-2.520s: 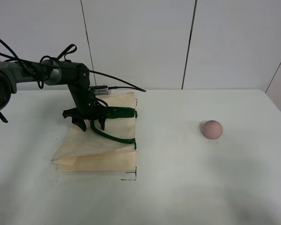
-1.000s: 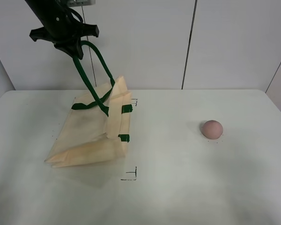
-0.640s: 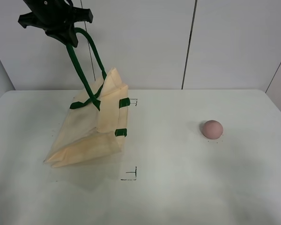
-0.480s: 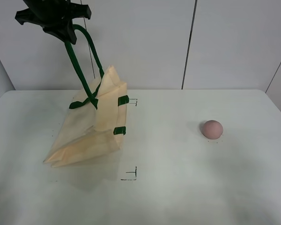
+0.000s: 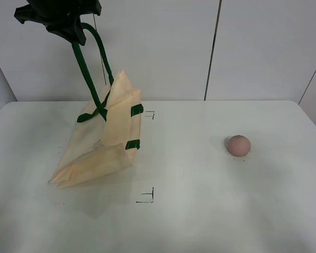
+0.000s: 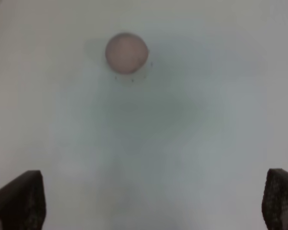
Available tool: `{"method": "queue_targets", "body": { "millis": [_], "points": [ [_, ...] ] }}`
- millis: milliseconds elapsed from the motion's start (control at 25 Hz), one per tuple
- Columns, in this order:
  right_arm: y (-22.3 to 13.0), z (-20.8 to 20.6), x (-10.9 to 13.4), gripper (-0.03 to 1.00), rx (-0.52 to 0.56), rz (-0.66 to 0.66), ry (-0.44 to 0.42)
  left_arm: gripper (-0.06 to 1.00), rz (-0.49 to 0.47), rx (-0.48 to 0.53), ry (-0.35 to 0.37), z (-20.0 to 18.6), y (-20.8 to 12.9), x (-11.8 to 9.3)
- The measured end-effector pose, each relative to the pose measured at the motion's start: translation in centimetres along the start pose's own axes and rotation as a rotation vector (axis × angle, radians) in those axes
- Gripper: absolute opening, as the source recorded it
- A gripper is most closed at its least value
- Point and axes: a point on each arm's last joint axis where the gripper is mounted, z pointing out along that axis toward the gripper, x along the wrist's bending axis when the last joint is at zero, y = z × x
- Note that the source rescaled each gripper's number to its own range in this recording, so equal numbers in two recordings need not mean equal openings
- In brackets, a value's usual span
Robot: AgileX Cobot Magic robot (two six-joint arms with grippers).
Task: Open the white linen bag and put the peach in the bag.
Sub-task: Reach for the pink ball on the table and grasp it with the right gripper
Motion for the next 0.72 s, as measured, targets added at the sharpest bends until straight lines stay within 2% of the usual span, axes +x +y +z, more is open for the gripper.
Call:
{"method": "queue_targets", "body": {
  "millis": [280, 400, 640, 720],
  "points": [
    [7.6, 9.7, -0.2, 1.0, 0.269, -0.013, -0.004, 0.0, 0.006, 0.005, -0.024, 0.0, 0.0, -0.2],
    [11.4, 17.0, -0.4, 1.0, 0.408, -0.031, -0.001, 0.0, 0.006, 0.005, -0.024, 0.0, 0.0, -0.2],
    [15.2, 26.5, -0.5, 1.0, 0.497, -0.043, 0.006, 0.0, 0.007, 0.005, -0.024, 0.0, 0.0, -0.2],
    [15.6, 27.9, -0.3, 1.0, 0.511, -0.054, 0.012, 0.0, 0.007, 0.005, -0.024, 0.0, 0.0, -0.2]
  ]
}}
